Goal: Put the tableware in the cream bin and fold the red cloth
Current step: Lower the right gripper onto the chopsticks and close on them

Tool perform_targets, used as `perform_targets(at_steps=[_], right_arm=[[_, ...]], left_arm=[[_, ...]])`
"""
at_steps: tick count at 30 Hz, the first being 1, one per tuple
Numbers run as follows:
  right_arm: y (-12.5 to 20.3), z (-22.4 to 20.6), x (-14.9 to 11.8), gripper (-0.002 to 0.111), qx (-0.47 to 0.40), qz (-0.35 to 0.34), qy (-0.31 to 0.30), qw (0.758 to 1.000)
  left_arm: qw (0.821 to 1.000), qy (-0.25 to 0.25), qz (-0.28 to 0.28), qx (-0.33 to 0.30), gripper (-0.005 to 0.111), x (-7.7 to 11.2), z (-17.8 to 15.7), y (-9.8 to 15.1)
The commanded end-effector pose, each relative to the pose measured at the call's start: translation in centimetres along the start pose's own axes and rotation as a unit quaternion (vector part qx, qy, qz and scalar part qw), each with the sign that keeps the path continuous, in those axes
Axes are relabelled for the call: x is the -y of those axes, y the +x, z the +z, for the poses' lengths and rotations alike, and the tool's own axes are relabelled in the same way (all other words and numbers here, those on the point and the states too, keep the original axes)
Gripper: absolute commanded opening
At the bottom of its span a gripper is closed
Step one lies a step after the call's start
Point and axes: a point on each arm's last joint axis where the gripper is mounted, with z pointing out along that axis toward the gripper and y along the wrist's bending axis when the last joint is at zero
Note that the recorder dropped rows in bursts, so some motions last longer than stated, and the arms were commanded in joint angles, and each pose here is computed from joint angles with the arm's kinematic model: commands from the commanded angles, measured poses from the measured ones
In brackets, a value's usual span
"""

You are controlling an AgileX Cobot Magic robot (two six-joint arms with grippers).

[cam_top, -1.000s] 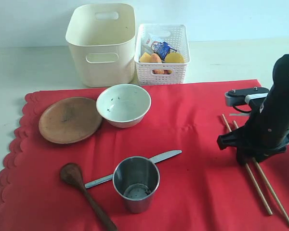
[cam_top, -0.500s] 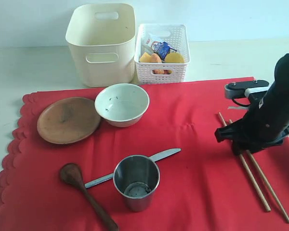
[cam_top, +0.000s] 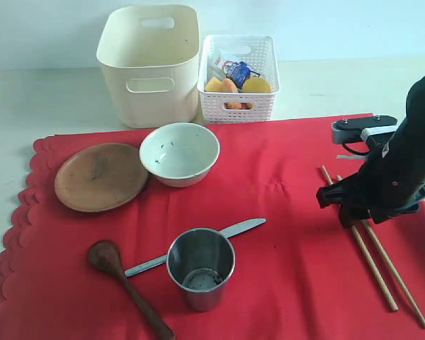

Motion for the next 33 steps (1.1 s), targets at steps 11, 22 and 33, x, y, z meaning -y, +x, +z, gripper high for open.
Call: perform_targets(at_steps=[11, 22, 33], right_arm=[[0.2, 0.4, 0.0, 0.044, -0.009, -0.003, 0.0, 1.0], [0.1, 1.5, 0.0, 0.026, -0.017, -0.004, 0.001, 1.0], [0.0, 0.5, 0.0, 0.015, 0.001, -0.005, 0.0, 1.0]], left_arm=[[1.0, -0.002, 0.0, 0.006, 0.0, 0.0, 0.0, 0.0], [1.0, -0.002, 0.0, 0.006, 0.0, 0.0, 0.0, 0.0], [1.0, -0.002, 0.0, 0.006, 0.0, 0.0, 0.0, 0.0]])
